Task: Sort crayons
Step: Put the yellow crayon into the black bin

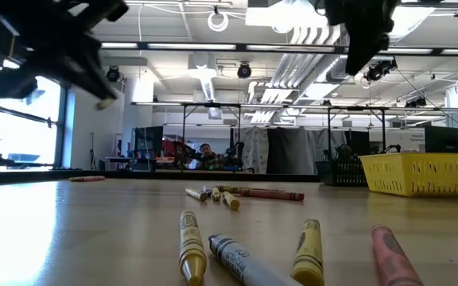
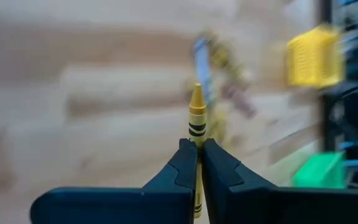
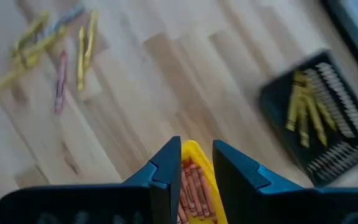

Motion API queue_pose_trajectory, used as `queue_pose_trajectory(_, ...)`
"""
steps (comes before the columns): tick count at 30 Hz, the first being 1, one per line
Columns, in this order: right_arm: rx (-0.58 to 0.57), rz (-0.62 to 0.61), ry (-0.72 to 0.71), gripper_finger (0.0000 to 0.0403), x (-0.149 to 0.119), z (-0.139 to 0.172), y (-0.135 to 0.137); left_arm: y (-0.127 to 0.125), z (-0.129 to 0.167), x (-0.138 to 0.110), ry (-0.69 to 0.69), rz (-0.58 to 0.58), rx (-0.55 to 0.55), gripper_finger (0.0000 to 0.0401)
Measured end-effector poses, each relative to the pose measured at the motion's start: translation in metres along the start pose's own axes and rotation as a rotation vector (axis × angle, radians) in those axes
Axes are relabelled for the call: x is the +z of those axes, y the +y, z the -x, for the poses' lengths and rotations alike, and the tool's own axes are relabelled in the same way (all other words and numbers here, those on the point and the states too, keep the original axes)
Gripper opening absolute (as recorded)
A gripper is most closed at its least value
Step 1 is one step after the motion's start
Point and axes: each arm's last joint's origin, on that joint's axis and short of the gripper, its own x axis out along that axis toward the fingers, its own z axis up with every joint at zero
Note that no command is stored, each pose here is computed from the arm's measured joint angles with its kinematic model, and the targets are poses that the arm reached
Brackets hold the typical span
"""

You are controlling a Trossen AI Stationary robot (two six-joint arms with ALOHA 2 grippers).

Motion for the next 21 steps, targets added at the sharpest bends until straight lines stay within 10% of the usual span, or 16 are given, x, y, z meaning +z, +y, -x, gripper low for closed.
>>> queue_pose_trajectory(8,0.032,-0.295,-0.281,0.0078,-0.018,0.051,-0.021,-0.05,-0.017,0.053,-0.191,-0.137,-0.297,0.0001)
queue_pose_trajectory(14,0.074,-0.29,-0.339,0.0078,-0.016,0.056,-0.018,-0.087,-0.02,0.097,-0.416,-0.243,-0.581,0.0001)
queue_pose_trajectory(21,0.108,-0.247,-0.392,0.0081,-0.014,0.059,-0.009,-0.126,-0.038,0.122,-0.372,-0.39,-0.542,0.0001)
